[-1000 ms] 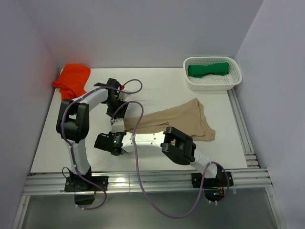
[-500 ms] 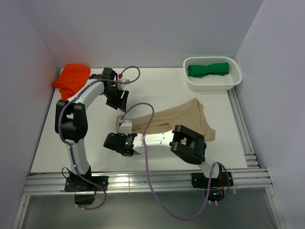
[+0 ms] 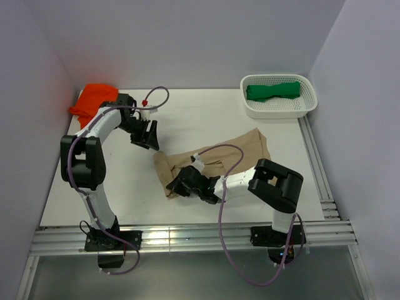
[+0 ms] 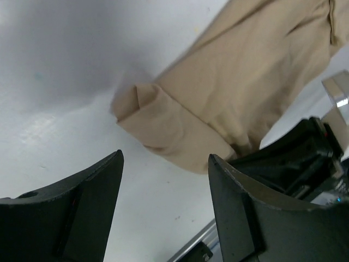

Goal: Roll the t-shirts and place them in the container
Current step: Roll the tshirt

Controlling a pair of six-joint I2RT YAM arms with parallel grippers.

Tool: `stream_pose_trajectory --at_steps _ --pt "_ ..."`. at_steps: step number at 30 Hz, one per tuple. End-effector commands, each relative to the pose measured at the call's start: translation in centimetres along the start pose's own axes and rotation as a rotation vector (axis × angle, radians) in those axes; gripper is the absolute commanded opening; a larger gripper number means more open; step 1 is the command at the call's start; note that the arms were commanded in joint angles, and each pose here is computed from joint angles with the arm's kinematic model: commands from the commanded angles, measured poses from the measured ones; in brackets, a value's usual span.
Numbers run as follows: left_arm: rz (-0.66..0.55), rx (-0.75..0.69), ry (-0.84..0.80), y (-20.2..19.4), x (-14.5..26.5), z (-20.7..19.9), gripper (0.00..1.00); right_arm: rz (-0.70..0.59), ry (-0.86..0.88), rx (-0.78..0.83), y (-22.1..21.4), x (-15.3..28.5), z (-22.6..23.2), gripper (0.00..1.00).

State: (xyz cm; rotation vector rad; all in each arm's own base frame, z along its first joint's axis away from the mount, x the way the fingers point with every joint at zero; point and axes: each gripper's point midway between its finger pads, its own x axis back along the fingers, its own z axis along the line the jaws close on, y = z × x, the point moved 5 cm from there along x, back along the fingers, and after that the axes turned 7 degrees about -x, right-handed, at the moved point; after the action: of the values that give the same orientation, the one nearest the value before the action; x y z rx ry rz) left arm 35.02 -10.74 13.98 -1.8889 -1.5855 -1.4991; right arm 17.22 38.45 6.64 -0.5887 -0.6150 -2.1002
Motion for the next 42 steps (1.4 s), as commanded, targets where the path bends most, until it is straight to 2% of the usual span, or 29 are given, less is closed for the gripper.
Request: stream_pose_trajectory --at_steps 1,11,19,23,26,31,36,39,42 --pt "-0.044 -0.048 -0.083 -0.5 0.3 -1.4 0.69 0.029 0.246 -0.156 0.8 1.5 4.8 0.1" --pt "0.008 0.101 -0.097 -4.1 -3.3 -0.5 0.72 0.045 0.248 -0.179 0.7 0.7 4.5 0.08" --pt "0.01 0.233 -0.117 -4.1 -5.1 -0.1 0.71 0.052 0.226 -0.171 0.4 0.2 4.4 0.07" --pt "0.026 0.243 -0.093 -3.8 -6.1 0.5 0.68 0.049 0.212 -0.167 0.3 0.1 4.1 0.07" --pt "0.042 0.247 -0.075 -3.6 -6.6 0.9 0.6 0.044 0.204 -0.17 0.4 0.1 3.8 0.06" --pt "0.04 0.207 -0.032 -2.2 -6.0 0.8 0.37 0.03 0.191 -0.169 0.5 0.2 3.4 0.06" --pt "0.108 0.121 0.078 -1.8 -5.3 0.6 0.17 -0.009 0.086 -0.104 0.6 0.3 2.3 0.08" --pt "0.157 0.084 0.13 -1.7 -5.2 0.5 0.07 -0.046 0.006 -0.043 0.6 0.4 1.7 0.17" --pt "0.188 0.053 0.169 -1.6 -5.1 0.3 0.06 -0.09 -0.068 0.031 0.7 0.8 1.9 0.3"
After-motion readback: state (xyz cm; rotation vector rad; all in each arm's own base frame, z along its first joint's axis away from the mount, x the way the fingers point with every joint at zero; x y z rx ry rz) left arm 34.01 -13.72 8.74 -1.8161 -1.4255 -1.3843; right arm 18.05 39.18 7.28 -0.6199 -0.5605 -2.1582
